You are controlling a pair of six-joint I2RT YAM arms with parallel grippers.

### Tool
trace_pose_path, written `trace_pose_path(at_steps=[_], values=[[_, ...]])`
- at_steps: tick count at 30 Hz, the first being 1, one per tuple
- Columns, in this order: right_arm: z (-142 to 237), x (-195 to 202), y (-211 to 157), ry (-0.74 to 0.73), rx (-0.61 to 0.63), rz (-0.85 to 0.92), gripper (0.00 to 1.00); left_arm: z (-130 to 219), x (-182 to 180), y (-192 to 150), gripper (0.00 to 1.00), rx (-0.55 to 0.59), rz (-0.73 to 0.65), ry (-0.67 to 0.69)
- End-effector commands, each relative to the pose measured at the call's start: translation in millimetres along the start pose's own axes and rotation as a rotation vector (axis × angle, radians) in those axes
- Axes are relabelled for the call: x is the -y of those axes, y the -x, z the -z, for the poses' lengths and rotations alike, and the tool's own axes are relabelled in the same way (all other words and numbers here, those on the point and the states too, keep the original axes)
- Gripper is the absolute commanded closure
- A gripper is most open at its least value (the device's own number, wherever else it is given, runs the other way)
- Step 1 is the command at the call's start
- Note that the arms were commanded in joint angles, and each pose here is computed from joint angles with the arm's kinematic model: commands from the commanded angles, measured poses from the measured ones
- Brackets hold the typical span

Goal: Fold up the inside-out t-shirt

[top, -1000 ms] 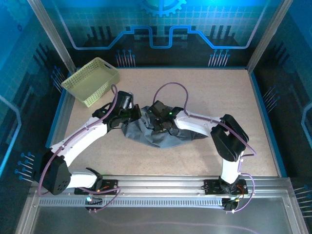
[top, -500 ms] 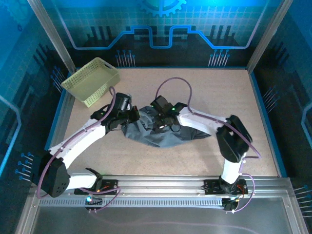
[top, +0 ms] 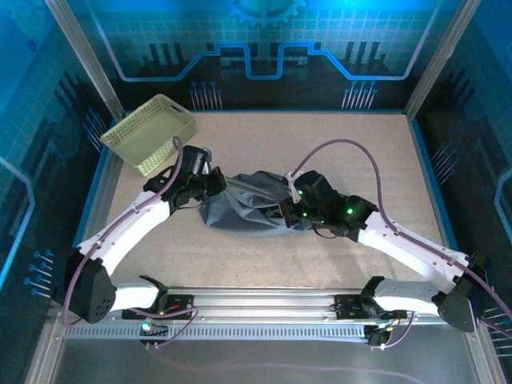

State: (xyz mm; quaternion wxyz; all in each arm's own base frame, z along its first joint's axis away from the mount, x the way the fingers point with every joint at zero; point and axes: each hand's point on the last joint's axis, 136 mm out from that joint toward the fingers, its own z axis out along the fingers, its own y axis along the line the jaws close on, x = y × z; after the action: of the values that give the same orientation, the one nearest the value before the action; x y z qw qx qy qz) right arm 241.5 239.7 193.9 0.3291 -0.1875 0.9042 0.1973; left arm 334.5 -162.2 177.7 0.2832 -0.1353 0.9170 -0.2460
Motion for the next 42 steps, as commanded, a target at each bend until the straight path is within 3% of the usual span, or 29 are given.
trace_pose_path(at_steps=[1, 9, 12, 15, 17, 21, 28, 35, 42], values=[[-18.1, 12.2, -17.9, 0.023, -0.056, -0.07, 1.0, -15.6, 1.6, 4.3, 1.0, -0.042, -0.014, -0.005], [-88.4, 74.7, -24.0, -0.103, -0.187, -0.245, 0.97, -77.3, -17.8, 5.7, 0.97, -0.206, -0.075, 0.174], [-97.2, 92.9, -17.7, -0.182, -0.213, -0.246, 0.82, -91.2, -21.3, 14.6, 0.83, -0.227, -0.088, 0.244], [-94.4, 105.1, -12.8, -0.26, -0.224, -0.216, 0.67, -78.4, -12.7, 19.1, 0.51, -0.176, -0.158, 0.309], [-87.8, 107.1, -11.7, -0.283, -0.222, -0.19, 0.6, -58.0, 4.8, 14.9, 0.4, -0.117, -0.245, 0.32], [-66.7, 102.2, -13.4, -0.316, -0.198, -0.125, 0.55, -24.9, 39.5, -19.4, 0.33, -0.065, -0.339, 0.242], [-48.7, 73.6, -22.3, -0.23, -0.174, -0.142, 0.59, -41.5, 42.8, -83.1, 0.37, -0.211, -0.307, 0.216], [-67.0, 62.9, -37.4, -0.224, -0.227, -0.168, 0.67, -66.3, 47.8, -90.3, 0.46, -0.216, -0.246, 0.184], [-82.1, 66.9, -41.5, -0.259, -0.256, -0.169, 0.72, -87.9, 44.0, -87.0, 0.47, -0.216, -0.207, 0.189]])
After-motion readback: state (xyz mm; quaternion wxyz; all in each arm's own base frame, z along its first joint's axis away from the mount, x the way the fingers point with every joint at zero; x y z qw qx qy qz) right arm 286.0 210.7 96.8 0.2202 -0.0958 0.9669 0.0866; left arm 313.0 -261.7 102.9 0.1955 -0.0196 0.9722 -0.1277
